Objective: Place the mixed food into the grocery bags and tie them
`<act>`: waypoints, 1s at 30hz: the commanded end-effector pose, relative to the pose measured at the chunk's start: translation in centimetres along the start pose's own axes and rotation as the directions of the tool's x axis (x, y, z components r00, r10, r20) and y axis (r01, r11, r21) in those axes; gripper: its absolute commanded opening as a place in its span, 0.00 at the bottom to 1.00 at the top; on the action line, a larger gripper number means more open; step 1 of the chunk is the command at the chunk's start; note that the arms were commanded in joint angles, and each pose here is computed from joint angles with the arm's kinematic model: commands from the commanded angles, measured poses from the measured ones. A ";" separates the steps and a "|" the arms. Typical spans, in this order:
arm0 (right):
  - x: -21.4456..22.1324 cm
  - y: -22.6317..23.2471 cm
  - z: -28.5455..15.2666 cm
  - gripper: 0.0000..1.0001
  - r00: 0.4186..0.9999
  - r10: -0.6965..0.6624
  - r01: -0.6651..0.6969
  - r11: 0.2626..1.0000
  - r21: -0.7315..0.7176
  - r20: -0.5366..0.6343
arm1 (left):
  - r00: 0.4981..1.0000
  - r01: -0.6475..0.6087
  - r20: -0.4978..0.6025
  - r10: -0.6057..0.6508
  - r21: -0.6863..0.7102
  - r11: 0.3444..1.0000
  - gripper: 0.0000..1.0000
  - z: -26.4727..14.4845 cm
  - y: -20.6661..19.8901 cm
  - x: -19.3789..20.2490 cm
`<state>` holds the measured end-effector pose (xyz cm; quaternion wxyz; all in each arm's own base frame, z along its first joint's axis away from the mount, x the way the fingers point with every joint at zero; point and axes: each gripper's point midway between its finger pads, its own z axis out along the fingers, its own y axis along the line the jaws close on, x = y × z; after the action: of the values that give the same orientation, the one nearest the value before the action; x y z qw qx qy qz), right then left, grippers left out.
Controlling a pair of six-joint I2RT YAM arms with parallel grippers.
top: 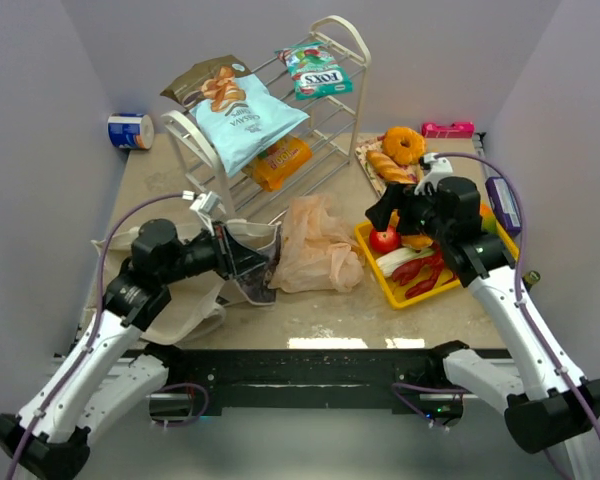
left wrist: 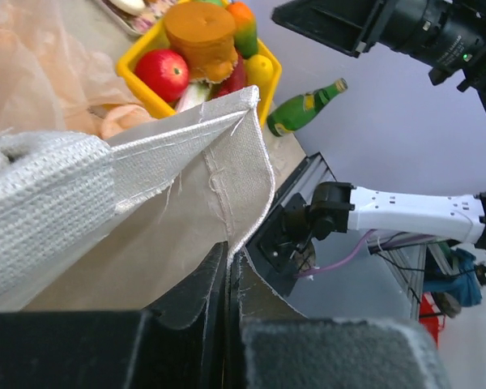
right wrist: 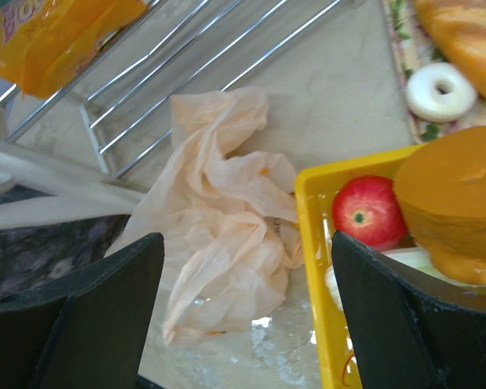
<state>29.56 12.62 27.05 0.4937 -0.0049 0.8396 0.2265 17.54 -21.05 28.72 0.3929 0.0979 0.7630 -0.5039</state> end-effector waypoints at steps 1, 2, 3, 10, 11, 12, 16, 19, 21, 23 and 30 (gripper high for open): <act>-0.3 2.3 1.5 0.87 1.000 0.024 -0.023 0.998 -0.051 0.015 | 0.997 -0.020 0.077 0.015 0.063 0.998 0.00 3.4 -2.2 -1.8; -0.3 2.6 1.5 0.87 0.999 0.027 -0.026 0.998 -0.059 0.019 | 0.996 -0.019 0.092 0.014 0.048 0.999 0.00 4.0 -2.1 -2.1; -0.3 2.8 1.5 0.87 0.999 0.038 -0.037 0.997 -0.066 0.018 | 0.997 -0.018 0.078 0.013 0.061 0.998 0.00 4.6 -2.7 -1.5; -0.3 4.9 1.0 0.91 0.996 0.084 -0.078 0.982 -0.171 0.029 | 0.998 -0.046 0.058 0.040 0.104 0.993 0.00 11.7 -4.7 -0.8; -0.2 5.4 0.8 0.91 0.996 0.087 -0.081 0.978 -0.193 0.022 | 0.996 -0.073 0.067 0.065 0.114 0.991 0.00 12.2 -5.5 -1.6; -0.2 5.5 0.7 0.92 0.995 0.099 -0.093 0.975 -0.201 0.018 | 0.995 -0.082 0.063 0.076 0.103 0.991 0.00 12.8 -5.3 -1.7; -0.1 6.8 -0.4 0.94 0.990 0.139 -0.128 0.954 -0.269 0.020 | 0.990 -0.125 0.068 0.125 -0.002 0.992 0.02 14.0 -3.2 -2.3; -0.2 7.9 -1.2 0.95 0.987 0.159 -0.142 0.935 -0.325 0.025 | 0.982 -0.171 0.069 0.173 -0.040 0.984 0.27 13.7 -2.9 -2.8; -0.1 8.2 -1.3 0.95 0.985 0.169 -0.153 0.930 -0.335 0.020 | 0.975 -0.209 0.067 0.214 -0.067 0.976 0.48 12.8 -3.0 -3.4; -0.1 8.7 -1.4 0.95 0.985 0.169 -0.152 0.924 -0.350 0.019 | 0.961 -0.252 0.092 0.260 -0.091 0.963 0.59 11.9 -3.3 -4.6; 1.4 12.8 -0.9 0.96 0.989 0.146 -0.145 0.893 -0.426 -0.030 | 0.928 -0.328 0.097 0.359 -0.245 0.913 0.87 6.9 -2.2 -6.7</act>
<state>25.69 21.52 29.64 0.4612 -0.0338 0.7862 0.4099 23.95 -30.21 30.96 0.4807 0.1534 0.7623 -0.4054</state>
